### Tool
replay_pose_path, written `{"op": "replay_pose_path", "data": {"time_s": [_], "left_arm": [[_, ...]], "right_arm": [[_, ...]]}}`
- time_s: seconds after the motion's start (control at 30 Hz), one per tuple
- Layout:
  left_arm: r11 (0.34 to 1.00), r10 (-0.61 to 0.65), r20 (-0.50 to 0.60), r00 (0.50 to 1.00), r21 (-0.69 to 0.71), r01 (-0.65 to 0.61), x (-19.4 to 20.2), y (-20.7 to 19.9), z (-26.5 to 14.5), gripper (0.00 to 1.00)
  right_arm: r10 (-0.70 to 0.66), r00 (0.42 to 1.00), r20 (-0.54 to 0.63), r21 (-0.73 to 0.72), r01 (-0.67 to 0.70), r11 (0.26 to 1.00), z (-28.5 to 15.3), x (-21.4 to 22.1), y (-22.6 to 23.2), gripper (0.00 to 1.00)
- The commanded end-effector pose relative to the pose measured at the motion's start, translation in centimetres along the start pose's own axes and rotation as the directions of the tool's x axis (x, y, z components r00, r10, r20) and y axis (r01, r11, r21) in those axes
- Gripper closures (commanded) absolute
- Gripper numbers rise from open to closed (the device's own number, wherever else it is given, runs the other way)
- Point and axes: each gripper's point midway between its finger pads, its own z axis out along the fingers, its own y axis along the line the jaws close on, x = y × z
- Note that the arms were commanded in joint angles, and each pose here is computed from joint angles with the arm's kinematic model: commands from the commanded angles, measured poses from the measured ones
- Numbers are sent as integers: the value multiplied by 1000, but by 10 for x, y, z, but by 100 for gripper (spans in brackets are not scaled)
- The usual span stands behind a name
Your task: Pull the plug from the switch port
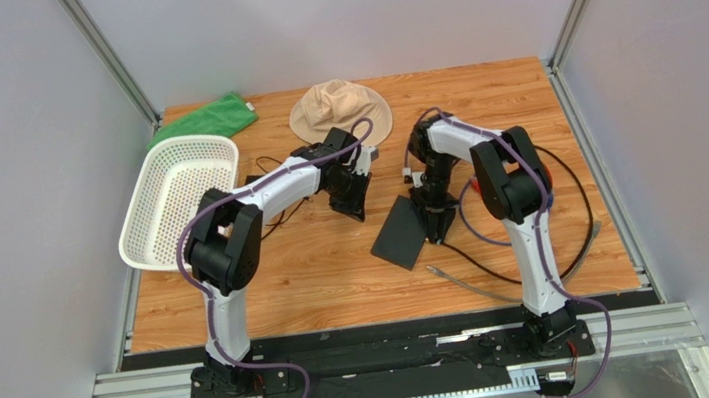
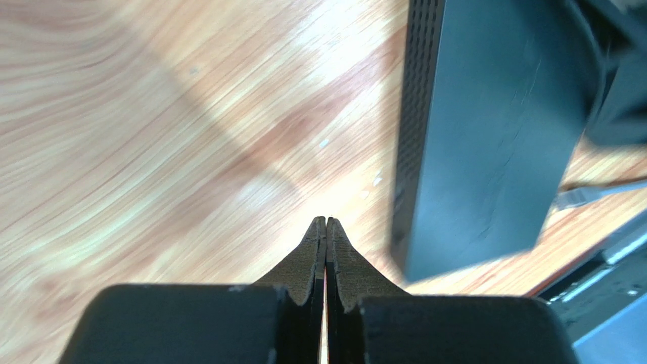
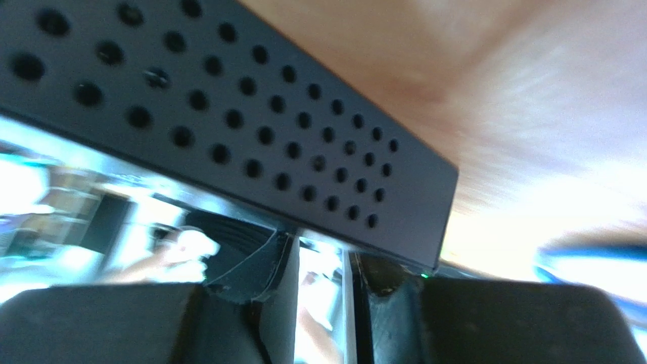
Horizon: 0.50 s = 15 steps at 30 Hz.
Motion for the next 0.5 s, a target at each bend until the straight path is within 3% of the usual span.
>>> {"op": "replay_pose_path", "data": {"time_s": [0.0, 0.03, 0.07, 0.1, 0.17, 0.23, 0.3, 0.4, 0.47], "left_arm": [[992, 124, 122, 985, -40, -120, -21, -12, -50, 100], [991, 136, 131, 982, -31, -133, -21, -16, -53, 100], [988, 157, 147, 977, -33, -154, -23, -19, -59, 100], [986, 166, 150, 975, -39, -162, -23, -19, -61, 100], [978, 208, 168, 964, -55, -202, -26, -20, -69, 100], [972, 234, 179, 956, -59, -227, -28, -21, -73, 100], [965, 264, 191, 946, -52, -259, -30, -24, -74, 100], [962, 274, 190, 943, -62, -267, -33, -23, -69, 100], [960, 276, 193, 942, -95, -262, -38, -17, -67, 100]], "right_arm": [[-173, 985, -6, 553, 148, 820, -34, -69, -88, 100], [-170, 984, -55, 566, 171, 806, -26, -83, -93, 100], [-254, 967, 32, 579, 189, 793, -51, -116, -79, 100], [-298, 953, 45, 588, 216, 780, -57, -129, -68, 100], [-343, 939, -9, 617, 276, 737, -47, -143, -66, 100], [-424, 906, 8, 619, 329, 713, -40, -155, -46, 100], [-484, 875, -26, 597, 402, 694, -28, -141, -33, 100], [-599, 796, 86, 546, 466, 697, -30, -143, 0, 100], [-624, 774, 109, 449, 521, 725, -19, -131, 15, 100]]}}
